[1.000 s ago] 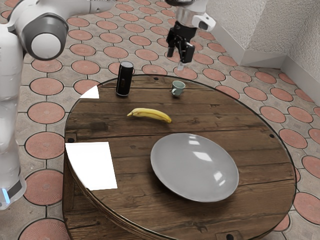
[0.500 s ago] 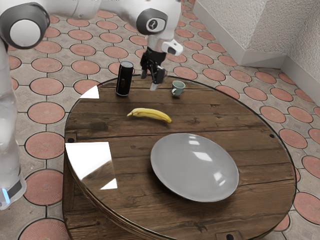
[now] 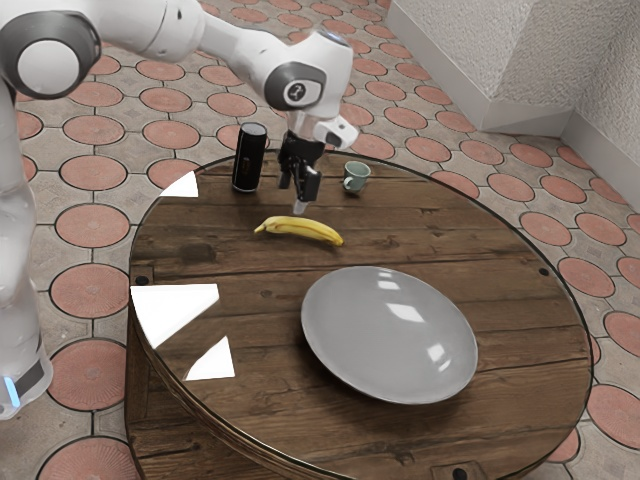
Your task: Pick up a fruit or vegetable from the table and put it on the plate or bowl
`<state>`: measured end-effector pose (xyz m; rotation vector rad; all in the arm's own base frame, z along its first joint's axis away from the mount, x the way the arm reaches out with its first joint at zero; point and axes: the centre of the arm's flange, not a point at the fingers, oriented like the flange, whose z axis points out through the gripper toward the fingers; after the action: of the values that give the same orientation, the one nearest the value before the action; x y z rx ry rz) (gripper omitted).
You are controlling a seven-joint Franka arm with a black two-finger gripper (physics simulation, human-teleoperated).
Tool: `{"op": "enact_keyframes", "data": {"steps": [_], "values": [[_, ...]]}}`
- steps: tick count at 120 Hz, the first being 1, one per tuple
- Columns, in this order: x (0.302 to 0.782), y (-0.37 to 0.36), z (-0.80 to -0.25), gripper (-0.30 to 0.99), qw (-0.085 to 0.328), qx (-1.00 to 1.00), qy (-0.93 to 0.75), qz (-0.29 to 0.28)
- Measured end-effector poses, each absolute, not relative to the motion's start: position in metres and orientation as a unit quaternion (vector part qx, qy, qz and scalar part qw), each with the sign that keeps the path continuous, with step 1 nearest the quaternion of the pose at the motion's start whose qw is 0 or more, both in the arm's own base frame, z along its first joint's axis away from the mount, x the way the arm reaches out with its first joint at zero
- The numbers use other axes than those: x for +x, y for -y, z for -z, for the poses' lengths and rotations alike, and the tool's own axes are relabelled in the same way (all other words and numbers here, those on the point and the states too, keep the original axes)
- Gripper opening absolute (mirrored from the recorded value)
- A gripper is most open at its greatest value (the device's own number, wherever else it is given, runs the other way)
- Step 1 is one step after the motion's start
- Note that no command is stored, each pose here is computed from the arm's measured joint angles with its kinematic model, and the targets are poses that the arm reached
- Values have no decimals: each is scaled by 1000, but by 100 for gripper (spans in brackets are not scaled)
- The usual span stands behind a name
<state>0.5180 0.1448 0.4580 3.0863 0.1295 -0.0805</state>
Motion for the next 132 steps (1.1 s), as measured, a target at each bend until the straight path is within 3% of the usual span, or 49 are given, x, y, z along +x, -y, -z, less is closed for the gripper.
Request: {"op": "enact_keyframes", "data": {"steps": [89,114,122,132], "values": [[526,-146,-413,69,17,999,-12,32],[540,-107,-410,68,13,999,28,29],[542,-97,-409,63,13,999,39,26],[543,-94,-410,46,14,999,42,23]]}}
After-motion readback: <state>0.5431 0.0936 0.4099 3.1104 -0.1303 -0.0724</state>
